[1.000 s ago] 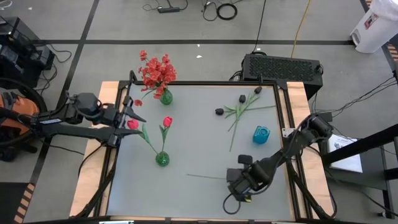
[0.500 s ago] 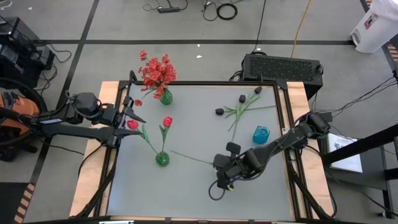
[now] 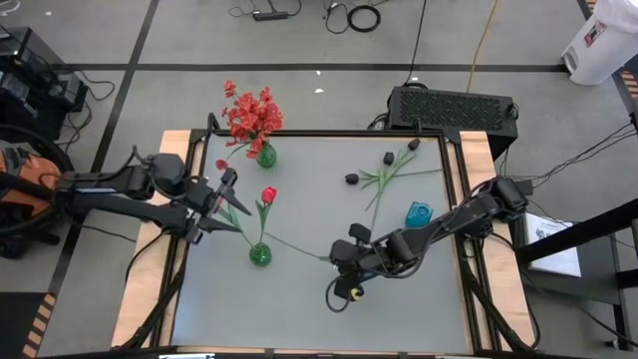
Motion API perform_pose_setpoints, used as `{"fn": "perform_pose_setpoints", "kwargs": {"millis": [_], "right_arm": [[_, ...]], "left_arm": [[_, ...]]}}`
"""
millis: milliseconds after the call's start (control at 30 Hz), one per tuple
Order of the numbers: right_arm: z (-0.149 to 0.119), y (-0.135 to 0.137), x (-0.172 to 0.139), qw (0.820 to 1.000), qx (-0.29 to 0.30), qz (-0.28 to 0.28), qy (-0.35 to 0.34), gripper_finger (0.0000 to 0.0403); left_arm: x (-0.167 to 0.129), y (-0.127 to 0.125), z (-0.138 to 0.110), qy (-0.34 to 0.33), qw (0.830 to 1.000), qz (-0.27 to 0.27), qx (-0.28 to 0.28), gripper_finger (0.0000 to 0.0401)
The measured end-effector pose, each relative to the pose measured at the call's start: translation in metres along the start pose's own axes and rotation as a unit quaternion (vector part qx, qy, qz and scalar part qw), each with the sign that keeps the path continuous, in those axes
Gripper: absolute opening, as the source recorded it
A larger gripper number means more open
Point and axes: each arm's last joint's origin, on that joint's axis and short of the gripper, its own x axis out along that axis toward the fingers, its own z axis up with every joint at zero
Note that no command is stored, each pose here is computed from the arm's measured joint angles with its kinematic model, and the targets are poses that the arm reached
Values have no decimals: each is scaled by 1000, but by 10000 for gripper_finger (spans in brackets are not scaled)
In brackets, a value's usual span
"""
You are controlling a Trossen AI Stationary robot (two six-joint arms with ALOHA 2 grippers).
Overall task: Sort flowers into vase by color
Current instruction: Put the red flower into the bottom green vase
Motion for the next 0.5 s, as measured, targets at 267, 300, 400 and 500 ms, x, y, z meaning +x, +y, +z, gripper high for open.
{"fn": "perform_pose_setpoints", "kwargs": {"millis": [267,300,400,500], "right_arm": [[17,8,-15,999,-14,13,-47,0],[20,9,-18,998,-20,12,-56,0],[28,11,-24,997,-30,5,-77,0],[35,12,-29,995,-32,-9,-97,0]], "left_arm": [[11,4,3,-17,1000,-1,7,203],[12,5,3,-19,1000,0,8,203],[16,7,6,-35,999,2,15,203],[20,10,9,-54,998,5,24,203]]}}
